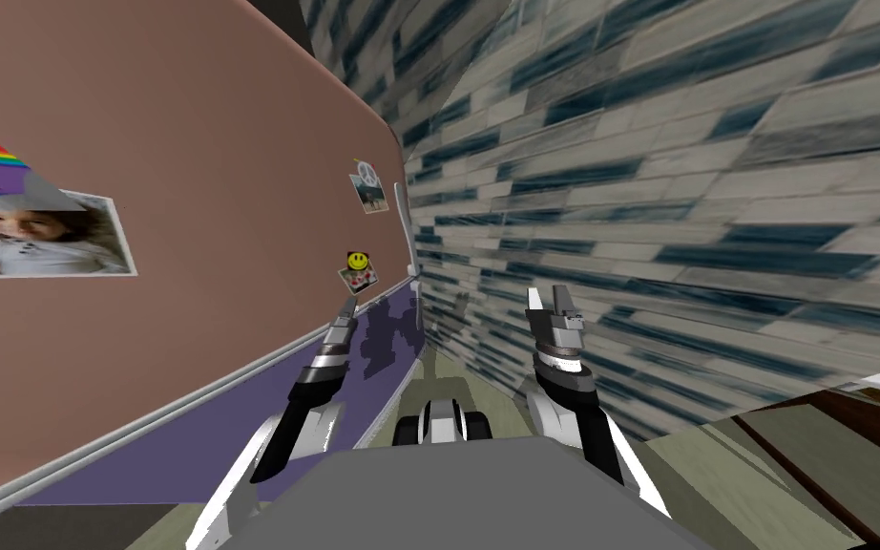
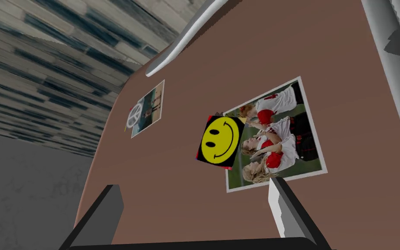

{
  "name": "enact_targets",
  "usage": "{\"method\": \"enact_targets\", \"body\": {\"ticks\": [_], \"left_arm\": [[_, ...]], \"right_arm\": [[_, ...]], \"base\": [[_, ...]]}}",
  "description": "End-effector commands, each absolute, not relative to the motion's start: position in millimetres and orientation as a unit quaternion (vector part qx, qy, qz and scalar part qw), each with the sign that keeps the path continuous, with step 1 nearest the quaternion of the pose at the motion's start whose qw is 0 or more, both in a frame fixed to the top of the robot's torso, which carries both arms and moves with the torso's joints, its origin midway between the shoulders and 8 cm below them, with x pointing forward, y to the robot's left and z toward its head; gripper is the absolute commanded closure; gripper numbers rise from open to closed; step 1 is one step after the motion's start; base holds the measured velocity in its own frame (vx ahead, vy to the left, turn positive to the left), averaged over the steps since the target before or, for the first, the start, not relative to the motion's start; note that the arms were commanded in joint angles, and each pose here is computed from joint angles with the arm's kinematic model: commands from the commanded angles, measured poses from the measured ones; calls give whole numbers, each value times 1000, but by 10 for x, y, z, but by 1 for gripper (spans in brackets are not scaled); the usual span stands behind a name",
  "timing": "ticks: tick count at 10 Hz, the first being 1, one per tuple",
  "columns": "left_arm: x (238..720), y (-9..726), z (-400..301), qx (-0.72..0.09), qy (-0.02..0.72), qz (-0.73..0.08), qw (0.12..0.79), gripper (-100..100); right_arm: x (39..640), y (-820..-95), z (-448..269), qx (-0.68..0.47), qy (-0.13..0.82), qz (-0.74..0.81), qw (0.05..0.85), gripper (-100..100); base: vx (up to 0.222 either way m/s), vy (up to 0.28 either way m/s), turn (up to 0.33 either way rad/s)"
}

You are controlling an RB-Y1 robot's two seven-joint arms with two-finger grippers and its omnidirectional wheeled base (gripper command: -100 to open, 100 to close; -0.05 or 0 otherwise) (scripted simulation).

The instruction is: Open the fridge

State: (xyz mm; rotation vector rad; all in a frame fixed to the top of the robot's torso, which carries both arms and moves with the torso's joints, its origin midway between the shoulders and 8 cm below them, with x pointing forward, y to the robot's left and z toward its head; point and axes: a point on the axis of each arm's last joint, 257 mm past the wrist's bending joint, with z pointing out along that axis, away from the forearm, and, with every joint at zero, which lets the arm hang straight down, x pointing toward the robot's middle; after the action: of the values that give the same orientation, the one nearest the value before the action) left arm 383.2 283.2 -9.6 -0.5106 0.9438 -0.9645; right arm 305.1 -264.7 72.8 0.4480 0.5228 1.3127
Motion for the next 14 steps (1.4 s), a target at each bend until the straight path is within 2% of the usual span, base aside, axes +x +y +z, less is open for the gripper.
{"method": "enact_targets", "body": {"ticks": [1, 14], "left_arm": [[3937, 2977, -413, -255, 462, -404, 747, -100], [4167, 3703, -1900, -345, 586, -235, 694, -100]], "right_arm": [[3051, -2647, 728, 204, 238, 598, 738, 0], [3051, -2647, 728, 204, 238, 598, 738, 0]], "base": [[127, -23, -223], [109, -2, -192]]}}
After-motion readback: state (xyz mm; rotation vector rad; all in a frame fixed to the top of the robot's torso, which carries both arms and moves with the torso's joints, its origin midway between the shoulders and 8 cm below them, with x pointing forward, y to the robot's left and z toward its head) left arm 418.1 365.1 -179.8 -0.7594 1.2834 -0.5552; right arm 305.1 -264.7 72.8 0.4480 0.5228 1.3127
